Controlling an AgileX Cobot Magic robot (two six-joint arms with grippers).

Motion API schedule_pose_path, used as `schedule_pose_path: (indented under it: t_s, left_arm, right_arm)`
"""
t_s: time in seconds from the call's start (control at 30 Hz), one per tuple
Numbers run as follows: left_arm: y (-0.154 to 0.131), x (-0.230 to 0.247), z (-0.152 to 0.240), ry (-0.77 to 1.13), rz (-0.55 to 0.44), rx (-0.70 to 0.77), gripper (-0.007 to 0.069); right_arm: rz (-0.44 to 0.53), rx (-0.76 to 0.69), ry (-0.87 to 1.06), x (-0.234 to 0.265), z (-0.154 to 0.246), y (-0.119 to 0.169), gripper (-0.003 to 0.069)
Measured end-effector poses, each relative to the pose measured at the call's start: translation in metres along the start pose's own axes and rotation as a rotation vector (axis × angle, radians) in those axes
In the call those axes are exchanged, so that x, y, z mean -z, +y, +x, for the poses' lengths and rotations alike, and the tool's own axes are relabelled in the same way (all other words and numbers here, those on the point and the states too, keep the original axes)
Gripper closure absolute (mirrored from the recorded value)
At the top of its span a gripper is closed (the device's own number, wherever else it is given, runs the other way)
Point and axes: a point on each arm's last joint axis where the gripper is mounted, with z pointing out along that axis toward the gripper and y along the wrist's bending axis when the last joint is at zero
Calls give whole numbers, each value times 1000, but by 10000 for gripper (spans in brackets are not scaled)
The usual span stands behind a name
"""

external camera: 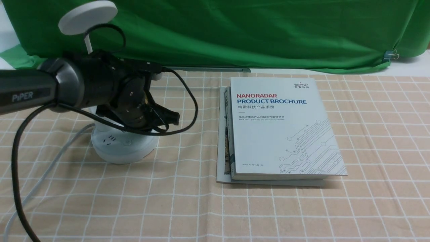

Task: Turn on the table lamp on the light coffee tablecloth with your hand.
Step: 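Press the power button on the lamp base to turn the lamp on with the left gripper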

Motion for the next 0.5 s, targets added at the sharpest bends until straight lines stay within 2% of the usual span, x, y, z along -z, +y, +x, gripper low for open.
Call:
schedule_pose_path:
  t_s: [0.5]
  left_arm:
    - [1,-11,1,8,2,15,631]
  right_arm:
    - [0,0,0,0,0,0,418]
